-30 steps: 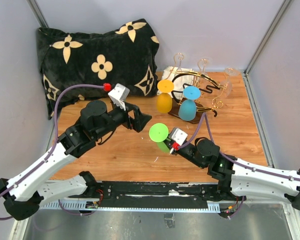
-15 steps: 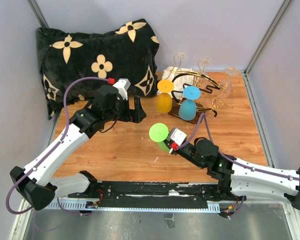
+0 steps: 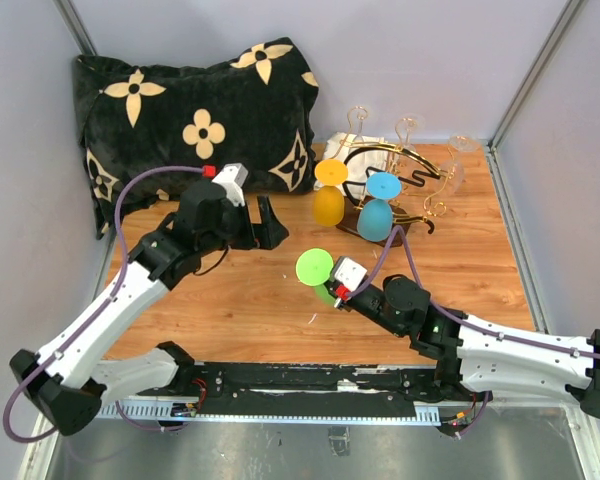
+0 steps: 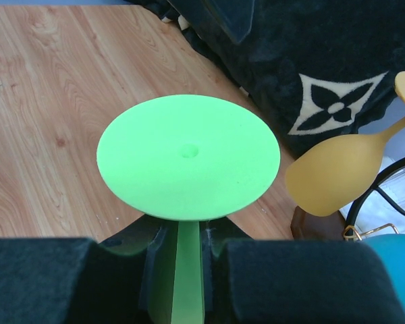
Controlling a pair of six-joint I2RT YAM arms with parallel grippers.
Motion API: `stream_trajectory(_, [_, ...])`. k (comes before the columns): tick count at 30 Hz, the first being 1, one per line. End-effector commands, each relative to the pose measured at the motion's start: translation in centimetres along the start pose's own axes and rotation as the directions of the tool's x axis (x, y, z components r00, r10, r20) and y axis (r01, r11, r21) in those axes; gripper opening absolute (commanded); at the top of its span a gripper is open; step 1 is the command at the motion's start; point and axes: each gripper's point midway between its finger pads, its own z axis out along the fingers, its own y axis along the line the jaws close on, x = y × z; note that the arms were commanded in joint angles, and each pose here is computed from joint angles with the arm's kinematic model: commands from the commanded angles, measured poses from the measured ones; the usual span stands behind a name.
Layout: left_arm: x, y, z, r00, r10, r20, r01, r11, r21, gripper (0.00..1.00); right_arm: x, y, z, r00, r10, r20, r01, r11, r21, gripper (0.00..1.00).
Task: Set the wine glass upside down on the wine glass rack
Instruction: Turn the wine glass upside down at the wine rack.
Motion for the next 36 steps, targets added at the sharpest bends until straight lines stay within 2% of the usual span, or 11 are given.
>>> stream_trajectory(1, [-1.8,-4.5,-3.1,0.986,0.032,0.165,-0.079,0.955,0.287,1.0,-0.5,0.0,0.4,1.0,0.013,0.019,-0.014,1.0,0.011,0.01])
stream_trajectory(4, [-2.3,-5.3,-4.6,0.973,0.026,0.227,-0.105,0.935,0.34,1.0,-0.9,-0.1,0.7,1.0,0.01,0.024,-0.011,1.0,0.014,0.01])
stream_trajectory(14, [1.1,-6.2,-4.1,0.99,0.09,0.105,-0.128,0.889,0.44,0.99,-2.2,-1.8,1.0,0.999,0.005,0.053,-0.01,0.995,0.096,0.01])
stream_trajectory(23, [3.4,-5.8,-2.6,0.993,0.117,0.025,-0.115,0.886,0.449,0.97,-4.0,-1.8,0.8,0.993,0.022,0.115,-0.031,0.996,0.079,0.01])
stream_trajectory(36, [4.0,-4.4,-1.6,0.991,0.131,0.01,-0.125,0.917,0.38,0.96,-4.5,-1.5,0.5,0.989,0.033,0.141,-0.041,0.997,0.058,0.0])
